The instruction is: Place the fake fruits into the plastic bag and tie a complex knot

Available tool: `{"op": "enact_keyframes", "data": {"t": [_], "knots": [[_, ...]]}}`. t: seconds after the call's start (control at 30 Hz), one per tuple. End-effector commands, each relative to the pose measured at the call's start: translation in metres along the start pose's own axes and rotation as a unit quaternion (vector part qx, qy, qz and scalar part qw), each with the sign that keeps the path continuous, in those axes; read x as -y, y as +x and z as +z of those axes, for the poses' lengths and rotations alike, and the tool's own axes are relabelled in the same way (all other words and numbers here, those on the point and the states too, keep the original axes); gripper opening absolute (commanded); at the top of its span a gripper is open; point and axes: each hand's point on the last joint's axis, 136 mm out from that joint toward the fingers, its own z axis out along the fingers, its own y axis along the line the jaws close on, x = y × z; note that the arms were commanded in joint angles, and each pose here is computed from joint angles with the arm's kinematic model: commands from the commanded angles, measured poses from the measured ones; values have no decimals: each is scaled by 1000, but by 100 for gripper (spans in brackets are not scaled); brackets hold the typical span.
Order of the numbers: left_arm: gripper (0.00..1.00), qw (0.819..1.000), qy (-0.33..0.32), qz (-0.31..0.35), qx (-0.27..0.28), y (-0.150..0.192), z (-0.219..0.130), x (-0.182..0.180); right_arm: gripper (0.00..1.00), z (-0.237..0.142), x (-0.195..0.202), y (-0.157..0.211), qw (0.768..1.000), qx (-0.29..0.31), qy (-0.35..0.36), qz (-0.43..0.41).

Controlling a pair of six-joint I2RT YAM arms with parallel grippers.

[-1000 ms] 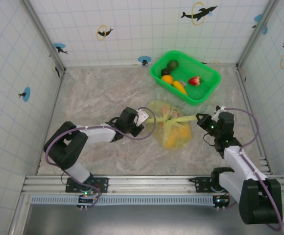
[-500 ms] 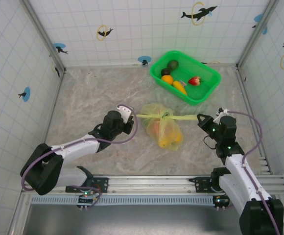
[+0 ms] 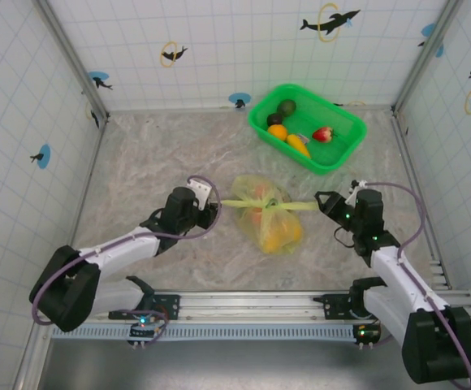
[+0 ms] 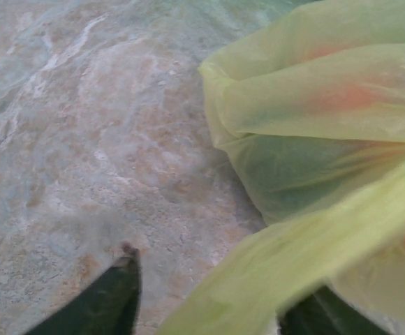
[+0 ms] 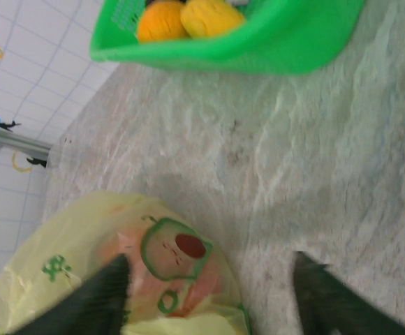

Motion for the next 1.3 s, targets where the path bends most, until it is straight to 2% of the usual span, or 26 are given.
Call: {"op": "enact_keyframes", "data": {"t": [0.0, 0.17, 0.23, 0.27, 0.3, 0.37, 0.47, 0.53, 0.6, 0.63, 0.73, 0.83, 0.9, 0.93, 1.0, 1.13, 1.2, 1.27], "knots": [[97, 999, 47, -5, 0, -8, -18, 20, 100, -17, -13, -31, 997, 54, 15, -51], [98, 999, 49, -2, 24, -16, -46, 22, 100, -47, -32, -63, 986, 101, 35, -129], [98, 997, 8, -24, 70, -30, -62, 8, 100, -55, -42, -70, 973, 114, 35, -197], [98, 994, -30, -38, 102, -37, -71, -6, 100, -59, -37, -76, 967, 129, 59, -211], [98, 987, -65, -52, 139, -46, -83, -18, 100, -62, -27, -80, 963, 141, 91, -209], [98, 960, -151, -83, 222, -60, -109, -51, 100, -64, -4, -86, 957, 170, 141, -189], [98, 926, -230, -50, 294, -65, -132, -76, 100, -64, -3, -89, 941, 213, 129, -229], [98, 925, -244, -11, 292, -59, -128, -81, 100, -63, -1, -89, 926, 250, 115, -259], [98, 929, -263, 18, 259, -44, -114, -96, 100, -60, 18, -86, 918, 264, 141, -261], [98, 932, -278, 10, 231, -33, -106, -110, 100, -56, 25, -82, 916, 260, 150, -267], [98, 931, -301, -59, 196, 0, -91, -152, 100, -42, 52, -63, 904, 238, 178, -309], [98, 919, -360, -36, 159, 24, -87, -178, 100, -43, 92, -53, 891, 239, 244, -299], [98, 918, -378, -33, 114, 41, -80, -195, 100, -38, 101, -46, 893, 225, 246, -301], [98, 912, -392, -59, 102, 52, -80, -206, 100, -34, 103, -43, 896, 218, 240, -305], [98, 908, -391, -103, 108, 66, -81, -215, 100, -31, 110, -44, 903, 221, 248, -273], [98, 895, -388, -107, 192, 60, -98, -214, 100, -26, 116, -47, 901, 227, 244, -277], [98, 900, -374, -117, 189, 67, -93, -215, 100, -28, 110, -45, 904, 248, 206, -279], [98, 895, -369, -113, 222, 61, -101, -212, 100, -28, 112, -43, 904, 247, 204, -283]]}}
